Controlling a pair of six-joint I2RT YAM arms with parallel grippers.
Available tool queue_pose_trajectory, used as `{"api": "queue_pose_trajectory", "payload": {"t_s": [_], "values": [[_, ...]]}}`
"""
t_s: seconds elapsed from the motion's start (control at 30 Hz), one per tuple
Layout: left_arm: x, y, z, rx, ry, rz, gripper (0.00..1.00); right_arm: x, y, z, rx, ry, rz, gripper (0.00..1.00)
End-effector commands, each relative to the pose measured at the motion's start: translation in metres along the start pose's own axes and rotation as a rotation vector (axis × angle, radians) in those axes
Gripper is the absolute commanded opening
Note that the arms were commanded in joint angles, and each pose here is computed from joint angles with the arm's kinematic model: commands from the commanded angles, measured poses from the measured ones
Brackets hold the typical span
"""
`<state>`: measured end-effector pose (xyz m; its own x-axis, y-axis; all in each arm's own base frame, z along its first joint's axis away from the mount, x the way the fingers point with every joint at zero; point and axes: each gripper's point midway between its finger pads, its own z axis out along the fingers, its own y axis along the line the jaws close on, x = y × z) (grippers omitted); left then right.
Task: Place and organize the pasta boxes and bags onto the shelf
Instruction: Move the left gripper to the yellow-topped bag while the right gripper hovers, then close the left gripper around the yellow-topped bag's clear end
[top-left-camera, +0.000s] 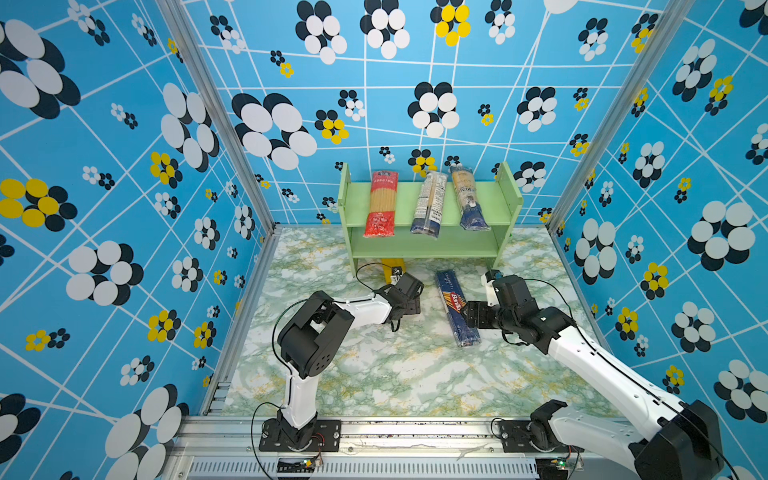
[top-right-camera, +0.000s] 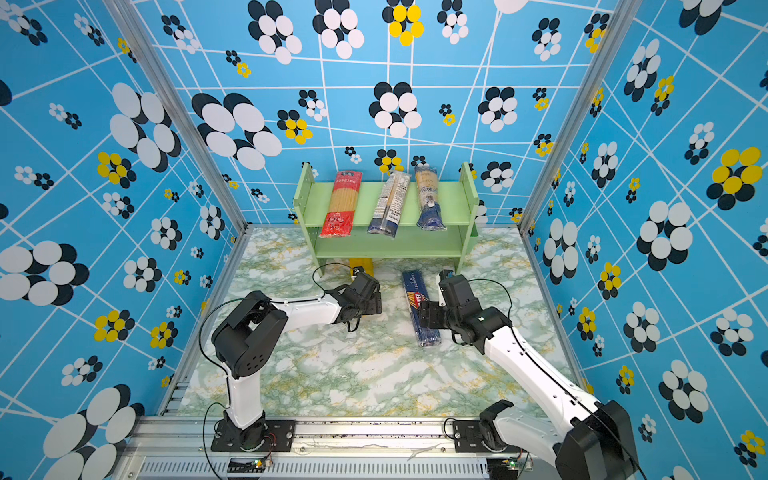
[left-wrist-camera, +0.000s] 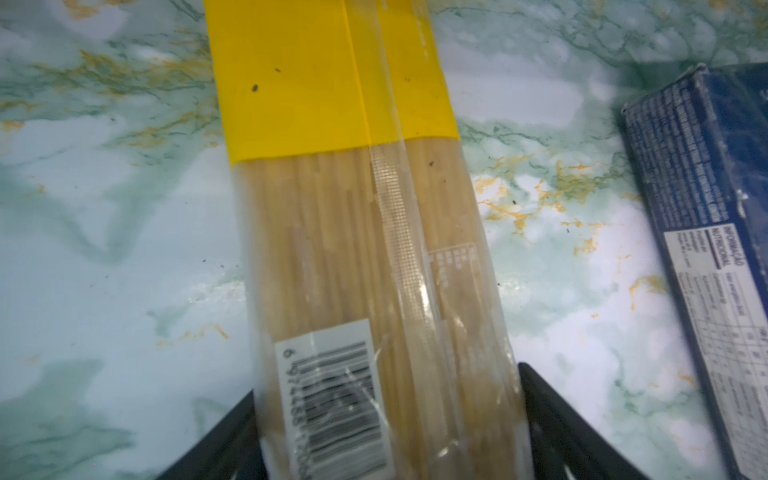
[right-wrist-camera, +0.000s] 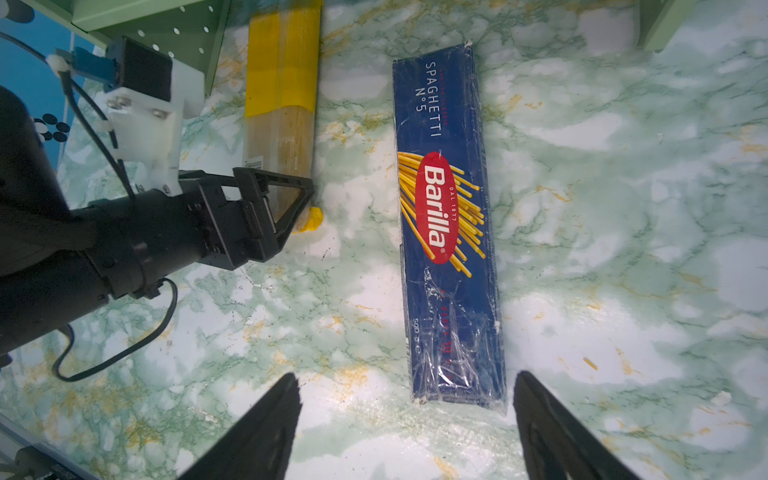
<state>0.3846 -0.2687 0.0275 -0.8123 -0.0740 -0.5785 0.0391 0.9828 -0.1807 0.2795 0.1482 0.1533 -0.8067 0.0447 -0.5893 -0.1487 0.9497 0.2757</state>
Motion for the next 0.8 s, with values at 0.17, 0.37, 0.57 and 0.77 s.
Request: {"api": "queue_pose_trajectory", "payload": {"t_s": [0.17, 0.37, 0.57, 0.77], "values": [[0.025, 0.043, -0.009, -0.048, 0.066, 0.031, 0.80, -0.002, 0.001, 0.002, 0.009, 0.004, -0.022, 0.83], [0.027, 0.040, -0.010, -0.024, 0.081, 0.060, 0.97, -0.003, 0.003, 0.004, 0.001, 0.003, -0.019, 0.83], [0.023, 0.027, -0.001, 0.004, 0.076, 0.037, 0.98, -0.004, 0.002, 0.002, 0.003, 0.000, -0.015, 0.83], [0.030, 0.032, 0.003, -0.002, 0.072, 0.012, 0.81, -0.004, 0.001, -0.002, 0.010, -0.007, -0.014, 0.83]]}}
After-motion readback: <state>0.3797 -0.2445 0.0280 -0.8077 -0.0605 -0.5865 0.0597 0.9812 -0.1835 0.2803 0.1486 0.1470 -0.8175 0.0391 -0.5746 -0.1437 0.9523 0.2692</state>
